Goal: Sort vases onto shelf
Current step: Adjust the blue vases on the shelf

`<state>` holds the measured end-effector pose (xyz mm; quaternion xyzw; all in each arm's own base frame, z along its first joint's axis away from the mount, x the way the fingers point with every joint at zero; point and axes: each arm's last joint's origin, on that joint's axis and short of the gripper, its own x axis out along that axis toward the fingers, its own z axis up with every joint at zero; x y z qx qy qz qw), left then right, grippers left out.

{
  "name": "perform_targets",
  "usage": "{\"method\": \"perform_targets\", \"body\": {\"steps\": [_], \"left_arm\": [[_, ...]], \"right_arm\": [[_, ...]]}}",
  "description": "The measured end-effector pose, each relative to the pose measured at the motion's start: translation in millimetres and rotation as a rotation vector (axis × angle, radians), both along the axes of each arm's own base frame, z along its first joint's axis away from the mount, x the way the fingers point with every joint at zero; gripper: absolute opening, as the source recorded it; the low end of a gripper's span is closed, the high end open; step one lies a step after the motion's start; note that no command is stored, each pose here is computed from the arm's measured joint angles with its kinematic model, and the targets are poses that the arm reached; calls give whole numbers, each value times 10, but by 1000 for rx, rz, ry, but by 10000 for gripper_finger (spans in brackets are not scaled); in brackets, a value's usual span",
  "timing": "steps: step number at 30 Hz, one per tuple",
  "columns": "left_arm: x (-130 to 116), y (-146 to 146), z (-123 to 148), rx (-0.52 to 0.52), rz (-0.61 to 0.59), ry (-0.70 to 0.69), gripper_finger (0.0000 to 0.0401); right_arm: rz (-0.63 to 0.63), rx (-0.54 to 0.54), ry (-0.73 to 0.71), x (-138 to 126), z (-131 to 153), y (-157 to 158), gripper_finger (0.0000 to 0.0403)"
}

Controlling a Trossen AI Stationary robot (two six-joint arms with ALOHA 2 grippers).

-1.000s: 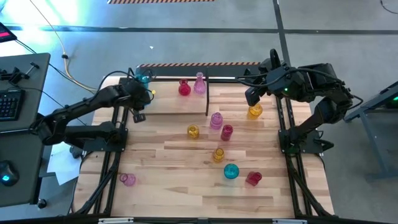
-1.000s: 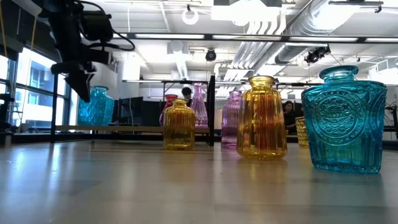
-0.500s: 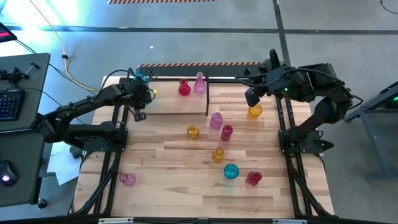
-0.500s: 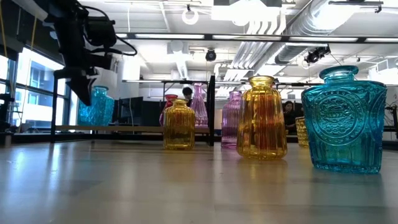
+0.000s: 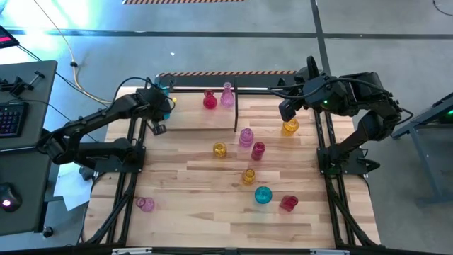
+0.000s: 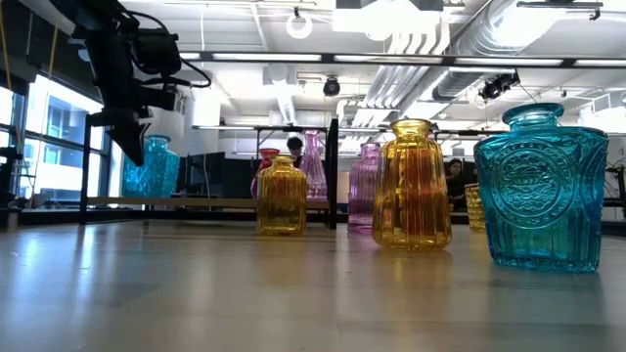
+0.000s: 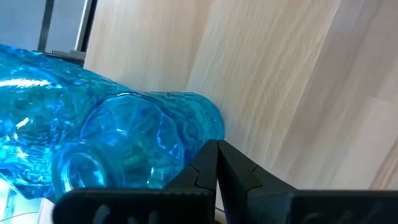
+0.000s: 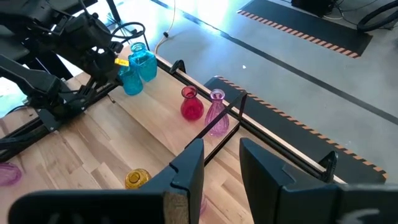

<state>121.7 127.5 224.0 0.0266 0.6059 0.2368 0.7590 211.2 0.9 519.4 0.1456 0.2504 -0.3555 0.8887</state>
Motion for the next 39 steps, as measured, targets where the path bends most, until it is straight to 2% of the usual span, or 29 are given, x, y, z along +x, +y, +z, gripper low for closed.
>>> {"method": "perform_targets", "body": {"steps": [39], "left_arm": [[-75, 104, 14, 44, 73, 1, 0]], "right_arm": [[5, 6, 0, 1, -1, 2, 87]]}}
